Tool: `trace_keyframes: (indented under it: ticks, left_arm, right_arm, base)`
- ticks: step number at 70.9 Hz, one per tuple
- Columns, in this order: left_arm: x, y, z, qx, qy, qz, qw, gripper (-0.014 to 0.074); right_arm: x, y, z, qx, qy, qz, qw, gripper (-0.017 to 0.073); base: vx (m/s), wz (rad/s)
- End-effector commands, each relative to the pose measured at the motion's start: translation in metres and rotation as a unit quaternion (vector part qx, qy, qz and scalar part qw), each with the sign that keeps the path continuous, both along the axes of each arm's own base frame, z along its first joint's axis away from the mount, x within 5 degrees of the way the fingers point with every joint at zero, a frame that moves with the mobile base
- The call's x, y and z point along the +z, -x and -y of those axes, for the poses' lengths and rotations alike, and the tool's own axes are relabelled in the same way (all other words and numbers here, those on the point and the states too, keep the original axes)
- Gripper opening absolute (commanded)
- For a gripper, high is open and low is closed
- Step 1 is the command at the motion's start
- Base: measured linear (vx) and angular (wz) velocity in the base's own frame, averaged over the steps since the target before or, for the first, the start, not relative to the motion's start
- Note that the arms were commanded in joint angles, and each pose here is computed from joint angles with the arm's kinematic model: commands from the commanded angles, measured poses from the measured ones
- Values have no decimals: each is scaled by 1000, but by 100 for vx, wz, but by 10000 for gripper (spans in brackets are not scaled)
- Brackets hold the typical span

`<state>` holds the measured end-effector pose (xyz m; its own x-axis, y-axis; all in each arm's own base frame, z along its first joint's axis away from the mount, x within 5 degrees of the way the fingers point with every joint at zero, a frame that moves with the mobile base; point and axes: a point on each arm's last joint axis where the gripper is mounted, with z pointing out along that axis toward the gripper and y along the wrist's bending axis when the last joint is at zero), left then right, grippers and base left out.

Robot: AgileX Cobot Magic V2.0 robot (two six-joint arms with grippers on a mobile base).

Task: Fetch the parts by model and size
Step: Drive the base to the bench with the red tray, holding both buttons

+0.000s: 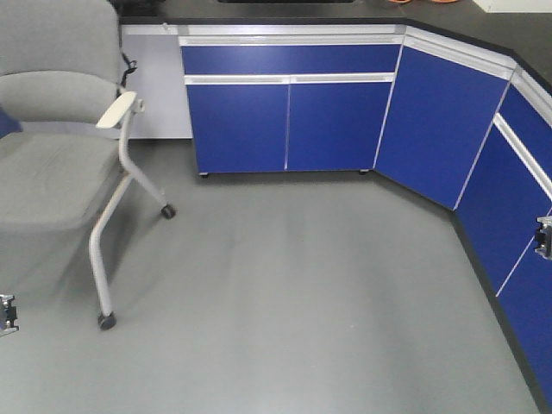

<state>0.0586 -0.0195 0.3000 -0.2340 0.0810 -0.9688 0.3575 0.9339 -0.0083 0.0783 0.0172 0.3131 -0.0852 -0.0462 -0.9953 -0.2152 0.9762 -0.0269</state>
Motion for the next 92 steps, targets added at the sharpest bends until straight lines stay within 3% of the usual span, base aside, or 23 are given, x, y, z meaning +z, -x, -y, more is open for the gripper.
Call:
trace_keyframes:
  ticks: [1, 23, 92]
  left_arm:
    - [14, -1, 2, -8, 19, 40, 999, -7]
    - [14, -1, 2, -8, 19, 40, 999, -7]
    - [14, -1, 2, -8, 19, 40, 999, -7]
  right_arm:
    - [17, -1, 1, -4, -7, 50, 999, -10]
    - [17, -1, 1, -4, -7, 50, 999, -10]
    - [17, -1, 1, -4, -7, 49, 999, -10]
  base:
    - [42, -18]
    - [40, -52]
    - [24, -95]
